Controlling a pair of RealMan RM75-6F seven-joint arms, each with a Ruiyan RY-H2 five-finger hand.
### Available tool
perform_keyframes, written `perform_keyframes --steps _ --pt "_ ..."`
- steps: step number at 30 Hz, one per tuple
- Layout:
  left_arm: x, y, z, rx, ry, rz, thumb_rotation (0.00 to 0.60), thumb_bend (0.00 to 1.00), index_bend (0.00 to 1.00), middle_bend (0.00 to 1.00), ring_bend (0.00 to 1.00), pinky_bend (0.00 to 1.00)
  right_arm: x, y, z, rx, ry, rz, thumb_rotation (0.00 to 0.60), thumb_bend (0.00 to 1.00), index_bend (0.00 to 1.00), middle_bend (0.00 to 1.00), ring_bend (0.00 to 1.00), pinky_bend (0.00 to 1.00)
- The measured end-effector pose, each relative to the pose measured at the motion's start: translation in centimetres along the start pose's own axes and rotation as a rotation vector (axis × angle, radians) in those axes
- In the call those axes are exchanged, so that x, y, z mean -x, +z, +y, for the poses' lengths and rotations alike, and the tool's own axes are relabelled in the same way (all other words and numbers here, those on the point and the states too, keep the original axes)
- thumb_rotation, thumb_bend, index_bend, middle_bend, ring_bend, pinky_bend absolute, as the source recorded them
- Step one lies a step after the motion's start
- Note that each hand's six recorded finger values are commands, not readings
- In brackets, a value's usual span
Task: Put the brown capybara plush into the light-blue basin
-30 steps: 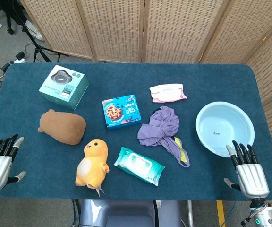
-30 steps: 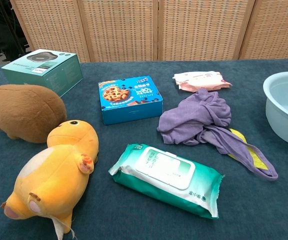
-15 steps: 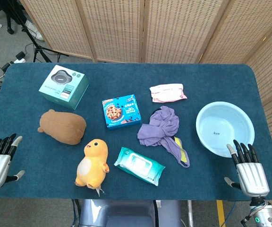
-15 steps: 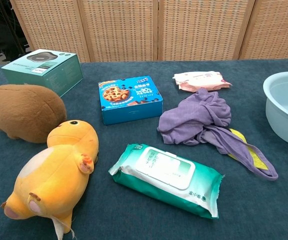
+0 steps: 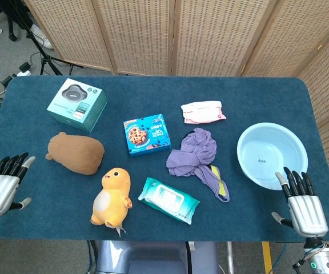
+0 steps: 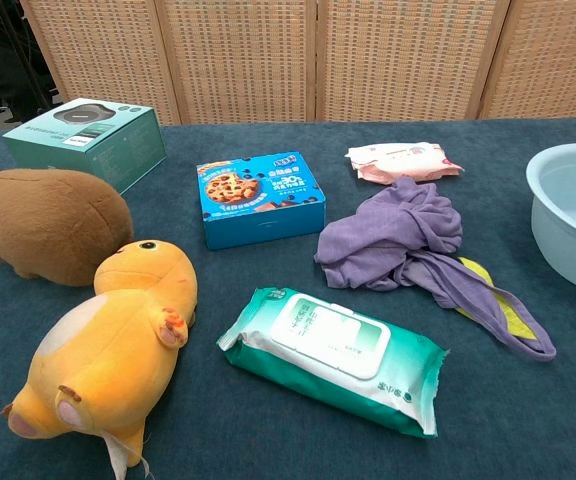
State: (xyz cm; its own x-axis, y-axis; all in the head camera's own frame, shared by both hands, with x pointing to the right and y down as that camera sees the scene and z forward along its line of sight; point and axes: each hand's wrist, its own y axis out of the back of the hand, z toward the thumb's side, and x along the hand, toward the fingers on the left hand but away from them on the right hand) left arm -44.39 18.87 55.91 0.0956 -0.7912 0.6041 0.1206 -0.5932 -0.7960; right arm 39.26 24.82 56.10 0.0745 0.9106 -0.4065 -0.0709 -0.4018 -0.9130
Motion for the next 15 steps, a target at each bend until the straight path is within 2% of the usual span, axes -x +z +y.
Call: perform_keyframes --steps 4,7,11,15 --pt "-2.0 -0.3 1.2 -0.051 -0.060 -0.040 0.600 0.16 0.00 0.00 0.00 0.00 0.0 0.1 -0.2 0.002 -0.008 0.010 0.600 0.00 0.00 0.00 0.00 0.00" --pt "-4.0 -0.5 1.8 -0.064 -0.133 -0.064 0.600 0.16 0.00 0.00 0.00 0.00 0.2 0.2 -0.4 -0.001 -0.005 0.013 0.600 0.00 0.00 0.00 0.00 0.00" --pt "-6.9 -1.3 2.6 -0.117 -0.200 -0.072 0.600 0.16 0.00 0.00 0.00 0.00 0.3 0.2 -0.4 0.000 -0.008 0.015 0.600 0.00 0.00 0.00 0.00 0.00" --pt "-9.6 -2.8 3.6 -0.201 -0.218 -0.044 0.600 0.14 0.00 0.00 0.00 0.00 0.4 0.1 -0.5 0.001 -0.017 0.014 0.600 0.00 0.00 0.00 0.00 0.00"
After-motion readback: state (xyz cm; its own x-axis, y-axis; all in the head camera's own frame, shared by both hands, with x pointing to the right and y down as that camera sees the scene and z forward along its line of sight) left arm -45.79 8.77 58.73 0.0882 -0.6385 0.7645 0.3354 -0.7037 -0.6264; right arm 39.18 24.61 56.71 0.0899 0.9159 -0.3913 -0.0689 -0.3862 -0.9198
